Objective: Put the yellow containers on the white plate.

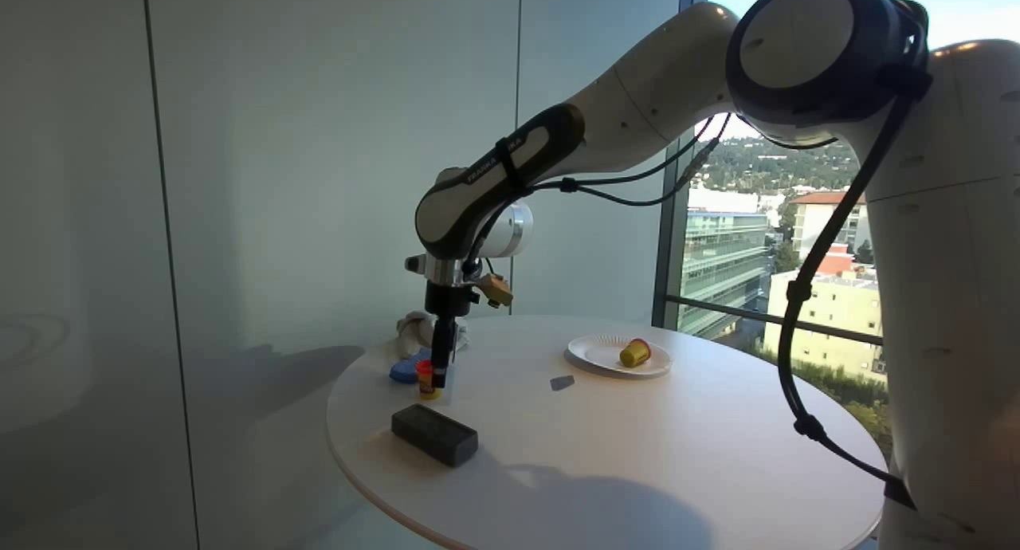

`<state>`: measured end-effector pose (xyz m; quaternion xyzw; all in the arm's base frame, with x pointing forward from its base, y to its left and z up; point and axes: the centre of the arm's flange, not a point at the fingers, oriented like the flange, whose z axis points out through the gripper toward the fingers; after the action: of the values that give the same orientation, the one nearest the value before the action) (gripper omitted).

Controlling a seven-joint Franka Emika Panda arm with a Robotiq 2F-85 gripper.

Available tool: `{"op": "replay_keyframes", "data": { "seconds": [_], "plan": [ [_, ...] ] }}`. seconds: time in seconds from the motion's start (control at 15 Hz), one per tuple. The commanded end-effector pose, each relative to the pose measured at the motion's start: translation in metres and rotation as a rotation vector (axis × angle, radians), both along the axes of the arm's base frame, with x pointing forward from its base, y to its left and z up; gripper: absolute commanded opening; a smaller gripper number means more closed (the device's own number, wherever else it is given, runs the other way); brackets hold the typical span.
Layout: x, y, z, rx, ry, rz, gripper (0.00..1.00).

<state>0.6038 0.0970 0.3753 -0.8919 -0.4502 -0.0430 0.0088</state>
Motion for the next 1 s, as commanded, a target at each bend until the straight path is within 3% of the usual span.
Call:
{"op": "replay_keyframes", "data": {
  "seconds": [0.0,0.13,0.27,0.67,0.73,0.93],
  "plan": [
    [0.017,0.005,0.001,-0.005,-0.034,0.027,1.00],
    [0.021,0.006,-0.001,-0.001,-0.031,0.027,1.00],
    [0.025,0.007,-0.004,-0.003,-0.032,0.025,0.75],
    [0.029,0.006,-0.008,-0.012,-0.038,0.026,0.27],
    [0.029,0.006,-0.008,-0.013,-0.038,0.026,0.22],
    [0.024,0.004,0.003,-0.037,-0.054,0.001,0.21]
  ]
}}
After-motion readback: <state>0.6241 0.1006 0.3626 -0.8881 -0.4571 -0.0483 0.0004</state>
